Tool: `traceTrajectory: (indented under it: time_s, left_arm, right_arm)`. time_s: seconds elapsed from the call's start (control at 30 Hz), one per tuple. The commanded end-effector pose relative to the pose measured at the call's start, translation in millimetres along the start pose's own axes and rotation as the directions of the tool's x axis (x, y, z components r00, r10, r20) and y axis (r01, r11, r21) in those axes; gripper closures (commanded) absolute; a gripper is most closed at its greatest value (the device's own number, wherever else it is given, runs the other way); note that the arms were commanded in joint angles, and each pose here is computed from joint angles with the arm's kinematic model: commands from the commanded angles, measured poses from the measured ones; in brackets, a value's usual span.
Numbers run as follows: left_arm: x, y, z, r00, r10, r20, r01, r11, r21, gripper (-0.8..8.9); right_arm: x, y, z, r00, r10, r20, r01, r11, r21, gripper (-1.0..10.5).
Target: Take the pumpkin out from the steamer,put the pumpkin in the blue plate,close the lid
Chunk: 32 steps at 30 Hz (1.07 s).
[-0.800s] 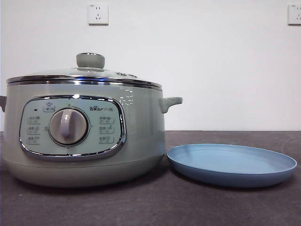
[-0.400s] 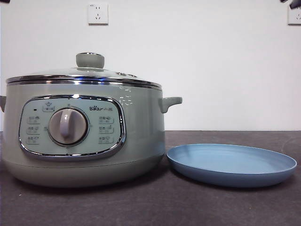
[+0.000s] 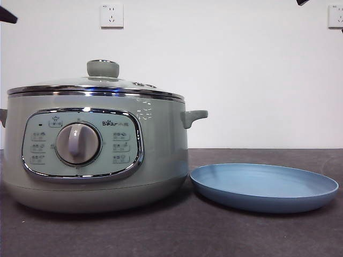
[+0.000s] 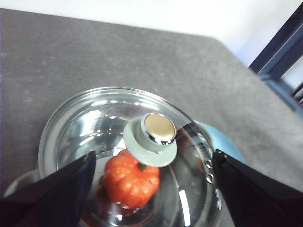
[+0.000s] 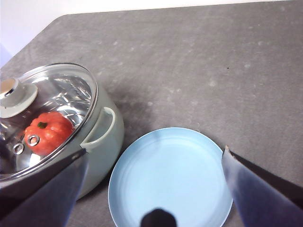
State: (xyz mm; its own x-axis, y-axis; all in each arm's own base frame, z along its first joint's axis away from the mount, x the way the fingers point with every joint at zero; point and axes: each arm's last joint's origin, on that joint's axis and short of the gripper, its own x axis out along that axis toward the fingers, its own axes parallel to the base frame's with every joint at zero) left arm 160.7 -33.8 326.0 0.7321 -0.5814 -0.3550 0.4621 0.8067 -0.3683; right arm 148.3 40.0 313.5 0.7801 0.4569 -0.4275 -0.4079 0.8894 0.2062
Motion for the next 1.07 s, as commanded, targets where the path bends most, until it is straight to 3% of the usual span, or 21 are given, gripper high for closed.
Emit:
traceTrajectory:
  time_s: [0.03,0.43,0.7,1.07]
  left_arm:
    - [10,-7,14,0.998,0.039,-0.045,-0.035,0.995,0.095,4.04]
    - [78,-38,44,0.971,0.122,-0.206,-0.063,0.96,0.274,4.05]
    - [119,-35,28,0.933,0.142,-0.33,-0.041,0.954,0.296,4.05]
    - [137,-29,19,0.909,0.15,-0.388,-0.035,0.957,0.289,4.06]
  right_arm:
    - [0,0,1,1.0,0.003,0.008,-0.003,1.0,-0.004,4.7]
    - [0,0,1,1.0,0.003,0.007,-0.003,1.0,-0.003,4.7]
    - [0,0,1,1.0,0.003,0.006,-0.003,1.0,-0.004,4.7]
    - [0,0,1,1.0,0.002,0.006,-0.002,1.0,-0.004,4.7]
